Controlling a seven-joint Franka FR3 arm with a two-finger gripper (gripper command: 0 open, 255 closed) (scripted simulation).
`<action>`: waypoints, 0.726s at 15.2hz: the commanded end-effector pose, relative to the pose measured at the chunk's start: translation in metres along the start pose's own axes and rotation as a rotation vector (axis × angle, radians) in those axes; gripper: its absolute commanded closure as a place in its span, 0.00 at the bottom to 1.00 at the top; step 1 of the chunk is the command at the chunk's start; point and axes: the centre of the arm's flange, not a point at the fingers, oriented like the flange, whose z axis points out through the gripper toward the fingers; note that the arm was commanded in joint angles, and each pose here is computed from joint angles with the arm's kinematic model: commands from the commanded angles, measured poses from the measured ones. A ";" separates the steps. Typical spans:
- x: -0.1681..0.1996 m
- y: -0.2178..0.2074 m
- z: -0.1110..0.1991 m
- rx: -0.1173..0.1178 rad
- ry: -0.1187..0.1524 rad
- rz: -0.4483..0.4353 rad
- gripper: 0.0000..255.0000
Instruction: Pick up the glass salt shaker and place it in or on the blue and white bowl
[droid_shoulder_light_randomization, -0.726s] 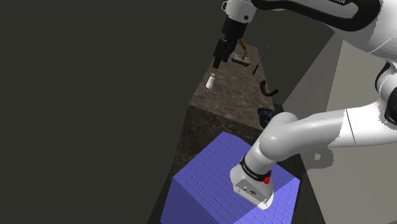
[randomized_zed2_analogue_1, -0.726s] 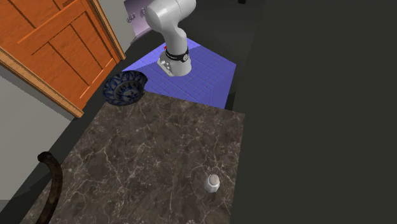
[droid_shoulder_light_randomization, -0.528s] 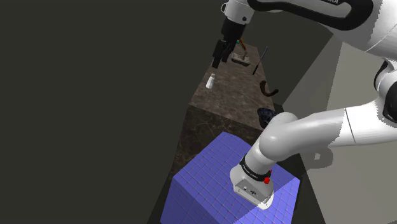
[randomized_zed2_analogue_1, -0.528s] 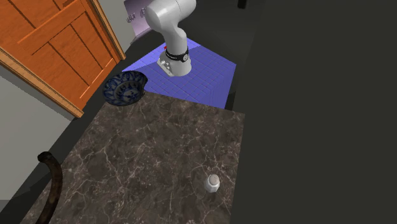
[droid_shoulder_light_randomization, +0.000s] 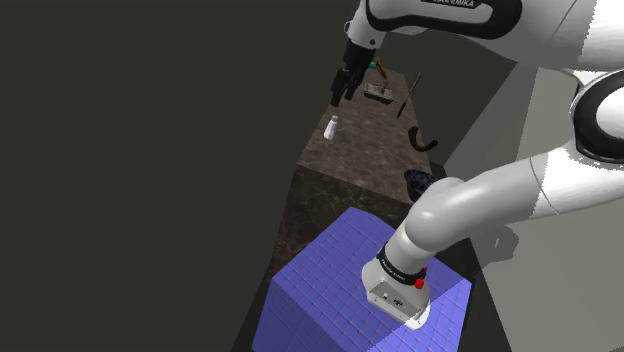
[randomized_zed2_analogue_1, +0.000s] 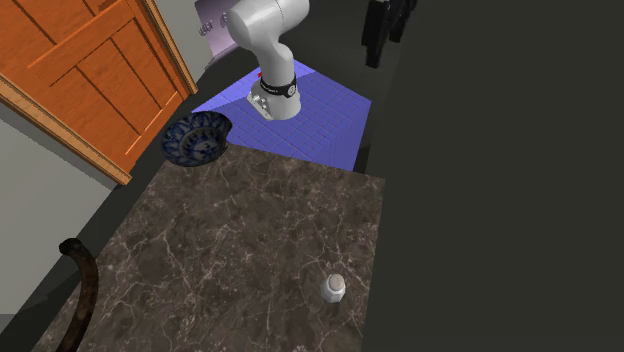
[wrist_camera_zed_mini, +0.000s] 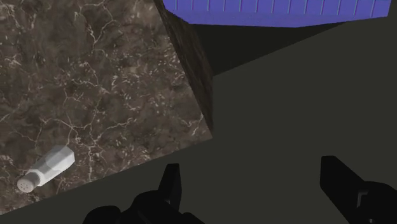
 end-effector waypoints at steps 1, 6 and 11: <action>0.010 0.023 0.011 0.005 -0.001 0.010 0.00; 0.033 0.080 0.040 0.020 -0.005 0.037 0.00; 0.054 0.138 0.069 0.034 -0.009 0.064 0.00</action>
